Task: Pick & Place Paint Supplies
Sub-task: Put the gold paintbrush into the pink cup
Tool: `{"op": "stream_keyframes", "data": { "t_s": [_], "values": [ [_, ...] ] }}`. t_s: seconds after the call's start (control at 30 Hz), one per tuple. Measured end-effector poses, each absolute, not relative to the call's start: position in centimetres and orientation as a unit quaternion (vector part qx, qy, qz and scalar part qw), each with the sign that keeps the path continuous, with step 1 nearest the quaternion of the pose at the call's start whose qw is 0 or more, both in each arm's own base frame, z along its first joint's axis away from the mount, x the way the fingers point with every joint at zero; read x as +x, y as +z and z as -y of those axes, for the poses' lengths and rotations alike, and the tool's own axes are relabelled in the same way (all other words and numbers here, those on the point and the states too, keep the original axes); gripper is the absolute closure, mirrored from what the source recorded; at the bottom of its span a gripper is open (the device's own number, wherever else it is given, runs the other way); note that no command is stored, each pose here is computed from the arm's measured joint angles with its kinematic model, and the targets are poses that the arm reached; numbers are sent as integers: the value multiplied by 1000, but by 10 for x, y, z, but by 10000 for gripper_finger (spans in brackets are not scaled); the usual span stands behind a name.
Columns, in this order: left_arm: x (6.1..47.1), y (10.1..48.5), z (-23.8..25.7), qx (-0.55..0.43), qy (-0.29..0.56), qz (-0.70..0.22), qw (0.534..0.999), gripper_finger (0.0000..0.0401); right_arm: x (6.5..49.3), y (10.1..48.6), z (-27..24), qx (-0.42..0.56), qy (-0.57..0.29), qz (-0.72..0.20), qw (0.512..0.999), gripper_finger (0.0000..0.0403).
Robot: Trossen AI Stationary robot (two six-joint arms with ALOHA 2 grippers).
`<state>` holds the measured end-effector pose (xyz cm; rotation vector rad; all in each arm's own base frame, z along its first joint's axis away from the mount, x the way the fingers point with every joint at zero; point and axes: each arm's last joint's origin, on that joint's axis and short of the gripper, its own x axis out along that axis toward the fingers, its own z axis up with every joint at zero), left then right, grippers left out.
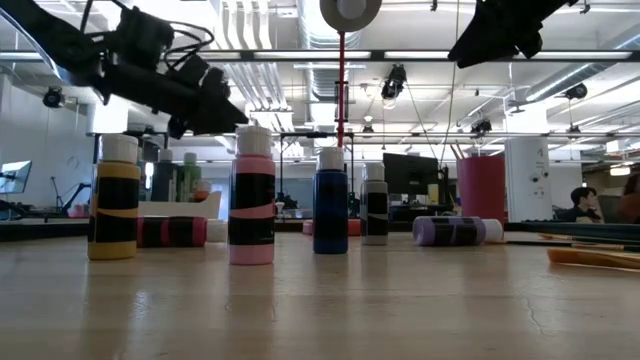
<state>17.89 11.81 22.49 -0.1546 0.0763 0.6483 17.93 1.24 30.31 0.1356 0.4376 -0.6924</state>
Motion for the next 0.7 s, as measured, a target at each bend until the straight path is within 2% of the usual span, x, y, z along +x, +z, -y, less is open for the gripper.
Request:
{"op": "stream_keyframes", "data": {
  "t_s": [0.47,0.7],
  "values": [
    [179,235,-29,-76,93,-98,988,222,179,303,-12,66,-336,-212,915,261],
    [176,227,12,-70,50,-151,985,225,179,303,-13,67,-336,-212,915,264]
  ]
}}
